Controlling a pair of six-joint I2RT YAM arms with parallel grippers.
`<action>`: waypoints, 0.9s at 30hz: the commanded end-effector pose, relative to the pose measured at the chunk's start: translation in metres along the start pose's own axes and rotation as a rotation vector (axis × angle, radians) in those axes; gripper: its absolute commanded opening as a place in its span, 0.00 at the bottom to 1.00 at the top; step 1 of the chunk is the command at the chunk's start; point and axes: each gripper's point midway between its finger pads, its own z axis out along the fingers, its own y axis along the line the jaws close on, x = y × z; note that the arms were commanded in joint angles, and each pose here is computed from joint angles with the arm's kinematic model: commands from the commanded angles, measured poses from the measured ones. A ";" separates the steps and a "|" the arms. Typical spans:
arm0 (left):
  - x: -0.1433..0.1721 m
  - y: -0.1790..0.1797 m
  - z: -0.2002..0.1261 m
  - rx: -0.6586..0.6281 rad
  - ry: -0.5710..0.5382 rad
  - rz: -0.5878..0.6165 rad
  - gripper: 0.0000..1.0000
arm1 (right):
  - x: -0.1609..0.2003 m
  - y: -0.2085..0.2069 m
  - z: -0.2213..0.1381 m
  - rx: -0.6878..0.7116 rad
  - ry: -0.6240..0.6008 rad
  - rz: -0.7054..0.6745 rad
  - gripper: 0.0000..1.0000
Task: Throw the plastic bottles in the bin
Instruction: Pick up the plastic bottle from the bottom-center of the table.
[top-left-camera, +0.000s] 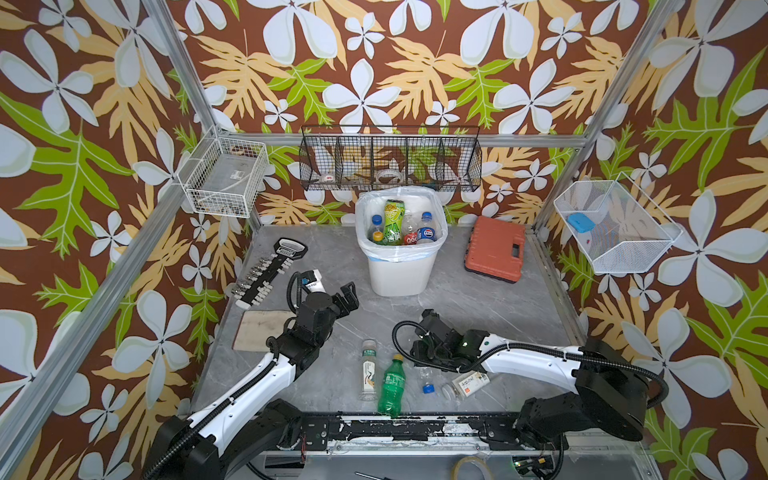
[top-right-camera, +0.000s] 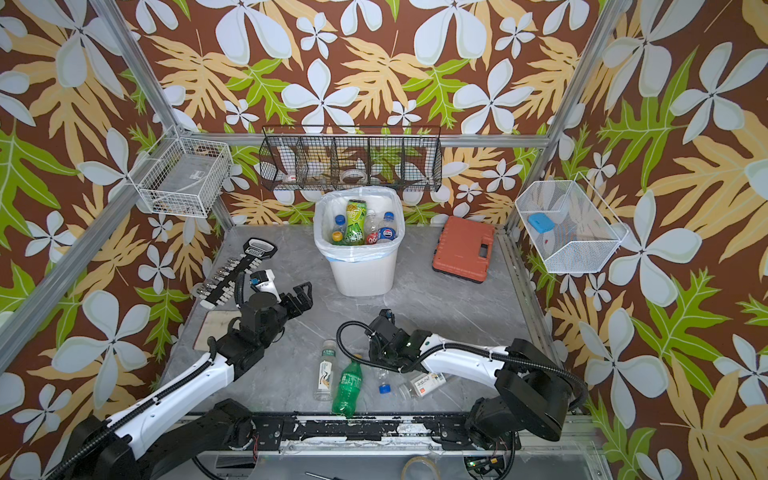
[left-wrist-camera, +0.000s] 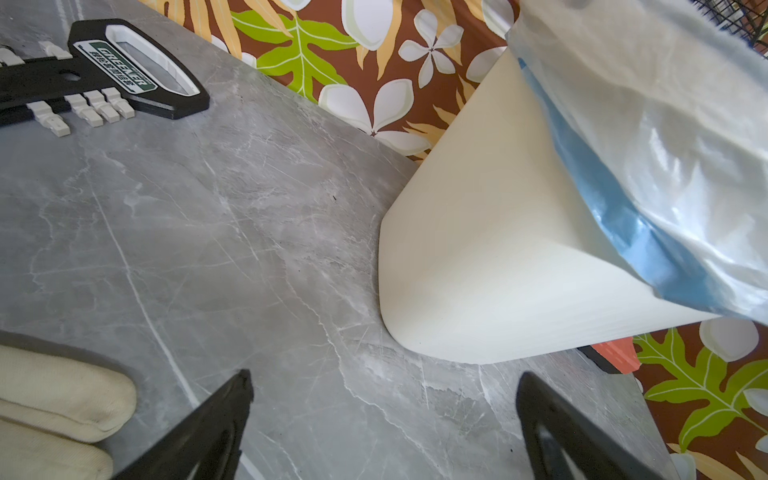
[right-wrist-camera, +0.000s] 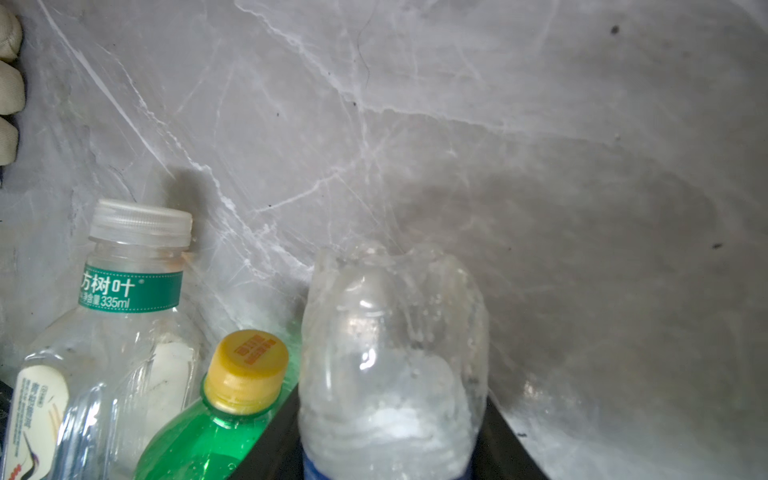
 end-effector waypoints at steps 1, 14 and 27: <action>-0.003 0.000 0.001 -0.002 -0.014 -0.003 1.00 | -0.017 -0.002 -0.008 0.034 -0.062 -0.031 0.49; 0.009 0.010 0.007 -0.034 0.009 0.001 1.00 | -0.164 0.003 -0.130 0.054 -0.531 -0.059 0.49; 0.020 0.024 0.005 -0.067 0.029 -0.001 1.00 | -0.324 0.062 -0.265 -0.019 -1.020 -0.142 0.51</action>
